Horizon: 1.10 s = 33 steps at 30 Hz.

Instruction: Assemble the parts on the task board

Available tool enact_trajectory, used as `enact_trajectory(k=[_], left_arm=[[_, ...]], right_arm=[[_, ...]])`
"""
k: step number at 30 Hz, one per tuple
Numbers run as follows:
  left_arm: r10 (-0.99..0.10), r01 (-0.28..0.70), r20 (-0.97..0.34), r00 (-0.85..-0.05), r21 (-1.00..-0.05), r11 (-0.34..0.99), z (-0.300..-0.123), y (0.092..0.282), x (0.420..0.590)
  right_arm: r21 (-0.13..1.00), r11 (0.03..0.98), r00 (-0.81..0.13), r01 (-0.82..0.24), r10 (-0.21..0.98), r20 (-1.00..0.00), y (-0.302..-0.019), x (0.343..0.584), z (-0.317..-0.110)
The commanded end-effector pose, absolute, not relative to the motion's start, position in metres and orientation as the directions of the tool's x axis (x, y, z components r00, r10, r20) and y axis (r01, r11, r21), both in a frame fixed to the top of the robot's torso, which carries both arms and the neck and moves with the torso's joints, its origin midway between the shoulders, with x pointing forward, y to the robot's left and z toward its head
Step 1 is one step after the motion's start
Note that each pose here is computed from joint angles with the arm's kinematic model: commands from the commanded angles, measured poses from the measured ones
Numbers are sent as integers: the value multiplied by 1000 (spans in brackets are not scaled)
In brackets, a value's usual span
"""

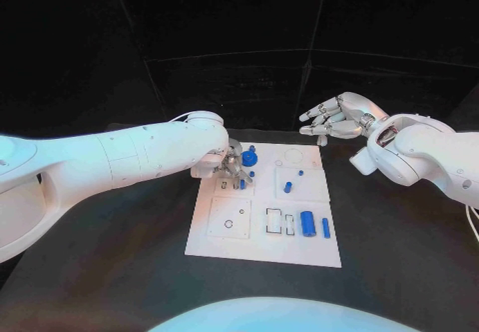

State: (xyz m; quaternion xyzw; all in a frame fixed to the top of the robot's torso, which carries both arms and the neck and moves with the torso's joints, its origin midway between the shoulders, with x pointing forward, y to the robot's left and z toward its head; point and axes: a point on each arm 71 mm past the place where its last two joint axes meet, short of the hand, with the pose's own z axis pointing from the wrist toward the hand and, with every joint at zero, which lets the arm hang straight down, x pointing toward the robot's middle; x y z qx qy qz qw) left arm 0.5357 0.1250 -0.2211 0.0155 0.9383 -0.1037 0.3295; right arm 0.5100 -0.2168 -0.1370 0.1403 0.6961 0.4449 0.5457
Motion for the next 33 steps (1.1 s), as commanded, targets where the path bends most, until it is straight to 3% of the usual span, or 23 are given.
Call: enact_trajectory(k=[1,16,33], left_arm=[[-24,101,-614,-789,-168,981,-222,125,536],[-59,80,-597,-800,-204,976,-223,124,535],[-197,-14,-552,-810,-318,948,-223,135,531]], right_arm=[[775,558,-367,-297,682,-633,-216,510,-135],[775,557,-371,-299,680,-632,-211,513,-136],[773,566,-370,-287,679,-634,-212,517,-138]])
